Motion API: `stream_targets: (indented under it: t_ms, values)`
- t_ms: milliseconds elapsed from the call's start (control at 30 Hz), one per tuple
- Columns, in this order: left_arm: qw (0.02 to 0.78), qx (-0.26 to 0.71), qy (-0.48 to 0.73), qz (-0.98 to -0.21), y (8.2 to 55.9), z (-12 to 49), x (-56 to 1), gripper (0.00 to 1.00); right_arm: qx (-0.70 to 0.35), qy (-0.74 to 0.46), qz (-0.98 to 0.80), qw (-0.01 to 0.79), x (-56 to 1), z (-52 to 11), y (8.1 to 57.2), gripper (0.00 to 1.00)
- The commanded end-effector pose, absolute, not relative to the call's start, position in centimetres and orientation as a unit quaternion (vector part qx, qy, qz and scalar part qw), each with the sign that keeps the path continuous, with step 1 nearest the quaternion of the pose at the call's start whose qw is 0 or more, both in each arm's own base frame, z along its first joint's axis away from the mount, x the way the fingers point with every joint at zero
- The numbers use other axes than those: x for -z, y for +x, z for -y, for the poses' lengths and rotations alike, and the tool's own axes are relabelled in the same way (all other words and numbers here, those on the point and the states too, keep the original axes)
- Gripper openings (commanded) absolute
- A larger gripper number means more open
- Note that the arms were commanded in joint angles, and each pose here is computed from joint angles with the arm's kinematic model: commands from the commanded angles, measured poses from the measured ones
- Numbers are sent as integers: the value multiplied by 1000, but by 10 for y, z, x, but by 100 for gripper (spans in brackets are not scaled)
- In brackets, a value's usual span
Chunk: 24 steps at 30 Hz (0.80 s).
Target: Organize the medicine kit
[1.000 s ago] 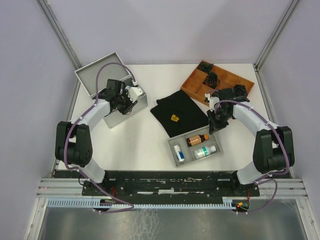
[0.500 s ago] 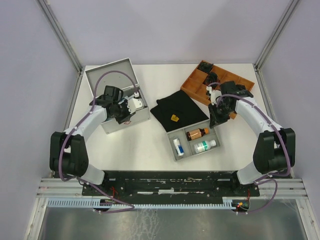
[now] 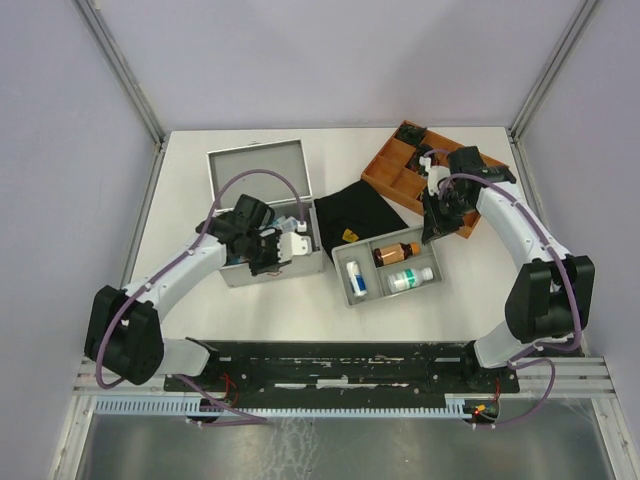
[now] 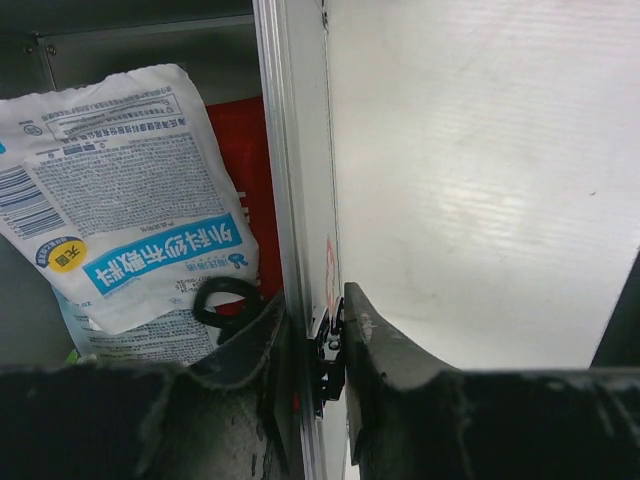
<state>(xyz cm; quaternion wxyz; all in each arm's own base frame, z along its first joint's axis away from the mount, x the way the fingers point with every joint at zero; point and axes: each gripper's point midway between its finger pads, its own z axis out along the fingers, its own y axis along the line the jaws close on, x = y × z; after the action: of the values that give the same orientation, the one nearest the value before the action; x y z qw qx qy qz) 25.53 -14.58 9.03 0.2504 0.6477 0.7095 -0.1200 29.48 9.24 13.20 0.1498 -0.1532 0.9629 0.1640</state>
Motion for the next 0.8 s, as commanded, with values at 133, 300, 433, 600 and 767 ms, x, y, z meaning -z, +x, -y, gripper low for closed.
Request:
stream_targets:
  t_ms: [133, 300, 433, 600, 767]
  values:
    - [259, 167, 671, -674, 242, 209, -87, 15, -217, -113, -957, 159, -172, -92, 306, 0]
    - [273, 183, 665, -670, 241, 239, -89, 16, -225, -96, -956, 161, -187, -83, 308, 0]
    - [281, 189, 657, -674, 240, 248, -91, 26, -229, -75, -954, 175, -200, -86, 317, 1]
    - [314, 174, 646, -674, 242, 243, -108, 48, -224, -66, -953, 191, -212, -98, 336, 1]
    - [328, 128, 643, -681, 245, 222, -127, 66, -225, -64, -950, 206, -215, -125, 353, 1]
